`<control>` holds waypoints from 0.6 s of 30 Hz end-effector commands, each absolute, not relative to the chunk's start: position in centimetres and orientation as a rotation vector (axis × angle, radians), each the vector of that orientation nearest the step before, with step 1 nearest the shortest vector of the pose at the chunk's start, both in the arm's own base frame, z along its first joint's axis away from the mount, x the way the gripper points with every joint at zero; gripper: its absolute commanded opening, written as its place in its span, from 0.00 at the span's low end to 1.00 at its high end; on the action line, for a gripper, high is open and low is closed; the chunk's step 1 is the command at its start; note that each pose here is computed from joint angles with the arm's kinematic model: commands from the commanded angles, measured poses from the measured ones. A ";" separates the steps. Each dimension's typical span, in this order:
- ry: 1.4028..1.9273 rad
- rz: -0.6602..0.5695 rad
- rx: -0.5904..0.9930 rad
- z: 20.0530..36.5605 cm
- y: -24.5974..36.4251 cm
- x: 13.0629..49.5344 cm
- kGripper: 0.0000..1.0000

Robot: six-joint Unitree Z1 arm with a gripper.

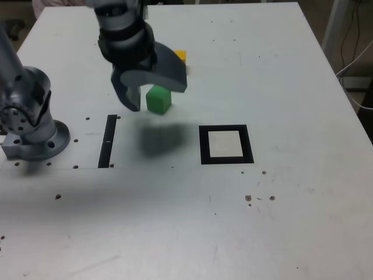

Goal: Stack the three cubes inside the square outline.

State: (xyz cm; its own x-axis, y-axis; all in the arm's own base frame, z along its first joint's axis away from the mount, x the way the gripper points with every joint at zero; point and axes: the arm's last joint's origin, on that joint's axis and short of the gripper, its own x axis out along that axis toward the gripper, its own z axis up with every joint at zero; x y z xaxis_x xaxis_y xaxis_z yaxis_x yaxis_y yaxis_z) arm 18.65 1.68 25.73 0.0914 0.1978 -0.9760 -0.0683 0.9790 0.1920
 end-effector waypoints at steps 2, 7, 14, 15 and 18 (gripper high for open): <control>1.481 0.244 0.047 26.0 3.0 19.0 1.00; 1.562 0.321 -0.081 26.5 5.3 18.3 1.00; 1.709 0.388 -0.177 29.8 8.2 20.4 1.00; 1.725 0.396 -0.192 30.3 8.6 20.8 1.00; 1.736 0.432 -0.253 31.5 10.0 21.9 1.00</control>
